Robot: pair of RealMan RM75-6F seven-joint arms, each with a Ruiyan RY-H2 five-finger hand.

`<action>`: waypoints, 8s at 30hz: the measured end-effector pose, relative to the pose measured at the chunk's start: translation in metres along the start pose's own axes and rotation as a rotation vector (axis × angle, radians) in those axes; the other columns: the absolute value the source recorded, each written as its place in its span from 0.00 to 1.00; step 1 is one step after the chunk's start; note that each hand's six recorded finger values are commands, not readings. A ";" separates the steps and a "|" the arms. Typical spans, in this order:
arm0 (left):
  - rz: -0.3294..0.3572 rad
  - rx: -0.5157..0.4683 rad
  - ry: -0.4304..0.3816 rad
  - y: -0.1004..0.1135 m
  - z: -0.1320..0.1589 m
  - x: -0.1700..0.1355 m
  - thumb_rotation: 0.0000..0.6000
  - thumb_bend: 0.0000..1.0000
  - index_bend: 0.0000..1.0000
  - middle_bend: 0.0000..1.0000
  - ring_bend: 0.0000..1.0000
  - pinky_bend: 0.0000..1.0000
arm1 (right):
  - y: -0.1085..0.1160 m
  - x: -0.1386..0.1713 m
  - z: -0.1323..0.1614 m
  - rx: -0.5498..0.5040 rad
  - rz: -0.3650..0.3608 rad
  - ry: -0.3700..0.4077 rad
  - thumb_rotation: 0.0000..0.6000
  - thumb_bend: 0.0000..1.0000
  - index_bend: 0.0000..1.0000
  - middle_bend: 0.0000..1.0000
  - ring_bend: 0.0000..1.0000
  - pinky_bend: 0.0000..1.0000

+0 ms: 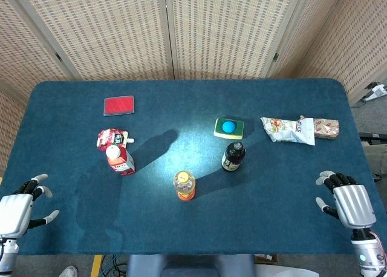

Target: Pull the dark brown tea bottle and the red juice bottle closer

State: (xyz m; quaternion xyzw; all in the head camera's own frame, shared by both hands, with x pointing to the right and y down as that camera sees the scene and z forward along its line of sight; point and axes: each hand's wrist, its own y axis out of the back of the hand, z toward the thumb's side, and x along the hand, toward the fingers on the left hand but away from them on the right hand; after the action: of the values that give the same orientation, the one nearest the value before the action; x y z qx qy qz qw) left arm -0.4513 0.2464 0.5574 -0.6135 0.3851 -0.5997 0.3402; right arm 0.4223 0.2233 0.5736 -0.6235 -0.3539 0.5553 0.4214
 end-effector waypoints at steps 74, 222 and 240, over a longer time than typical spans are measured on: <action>0.010 -0.028 -0.027 0.011 0.005 -0.006 1.00 0.07 0.50 0.22 0.26 0.51 | -0.072 -0.167 0.148 -0.359 0.080 0.267 1.00 0.00 0.26 0.26 0.24 0.44; -0.037 -0.007 -0.029 -0.004 0.009 -0.005 1.00 0.07 0.47 0.22 0.26 0.51 | -0.004 -0.040 0.079 -0.420 -0.015 0.295 1.00 0.33 0.27 0.32 0.24 0.39; -0.015 -0.042 -0.031 -0.007 0.014 0.003 1.00 0.07 0.31 0.25 0.29 0.53 | 0.002 -0.004 0.046 -0.386 -0.116 0.227 1.00 0.56 0.74 0.75 0.66 0.58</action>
State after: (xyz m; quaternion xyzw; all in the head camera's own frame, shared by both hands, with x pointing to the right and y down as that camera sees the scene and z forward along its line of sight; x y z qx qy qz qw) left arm -0.4373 0.2460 0.5641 -0.6325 0.3878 -0.5845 0.3285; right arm 0.3765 0.2252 0.5717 -0.7296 -0.4391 0.3786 0.3626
